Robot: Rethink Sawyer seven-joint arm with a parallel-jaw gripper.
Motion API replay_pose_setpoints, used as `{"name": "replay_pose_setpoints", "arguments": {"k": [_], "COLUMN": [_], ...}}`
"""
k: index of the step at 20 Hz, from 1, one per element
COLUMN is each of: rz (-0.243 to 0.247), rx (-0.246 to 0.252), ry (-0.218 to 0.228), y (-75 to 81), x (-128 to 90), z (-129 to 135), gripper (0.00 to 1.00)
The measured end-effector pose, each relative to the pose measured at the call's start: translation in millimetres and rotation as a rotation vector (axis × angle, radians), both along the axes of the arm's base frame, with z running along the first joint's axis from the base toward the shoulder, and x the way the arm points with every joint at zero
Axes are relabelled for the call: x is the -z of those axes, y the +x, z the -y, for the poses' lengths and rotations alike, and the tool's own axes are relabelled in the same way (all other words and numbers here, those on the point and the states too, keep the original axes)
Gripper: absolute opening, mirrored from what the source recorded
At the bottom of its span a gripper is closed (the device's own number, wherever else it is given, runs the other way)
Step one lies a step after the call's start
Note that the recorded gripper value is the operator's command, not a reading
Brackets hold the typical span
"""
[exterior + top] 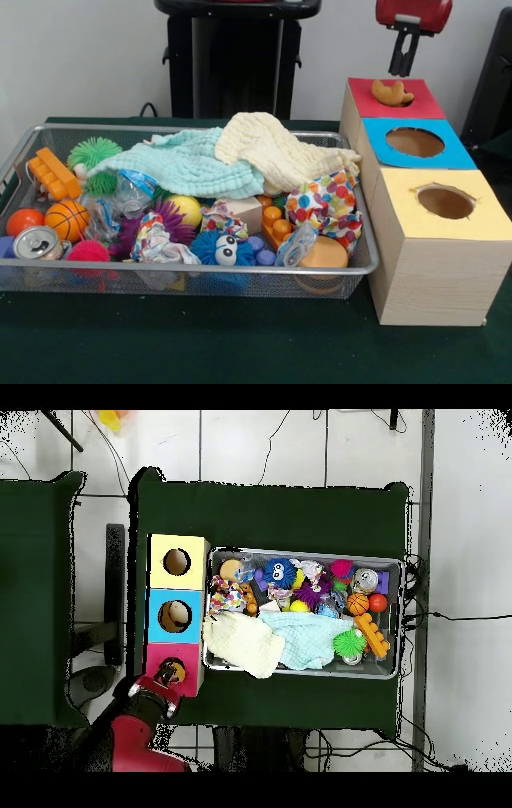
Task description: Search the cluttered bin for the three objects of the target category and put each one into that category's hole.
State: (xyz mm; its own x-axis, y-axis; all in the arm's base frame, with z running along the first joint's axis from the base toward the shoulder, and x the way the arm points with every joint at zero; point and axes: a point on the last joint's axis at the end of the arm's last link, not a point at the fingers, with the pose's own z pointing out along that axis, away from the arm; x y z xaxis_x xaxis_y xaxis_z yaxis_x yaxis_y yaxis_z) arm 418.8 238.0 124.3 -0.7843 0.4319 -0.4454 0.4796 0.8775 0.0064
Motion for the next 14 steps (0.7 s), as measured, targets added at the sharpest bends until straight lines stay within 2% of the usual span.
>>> {"name": "replay_pose_setpoints", "arguments": {"k": [9, 14], "rz": [0.03, 0.04], "rx": [0.0, 0.003], "ry": [0.007, 0.003], "y": [19.5, 34.1], "x": [-3.9, 0.7], "z": [-2.8, -1.8], "gripper": [0.0, 0.0]}}
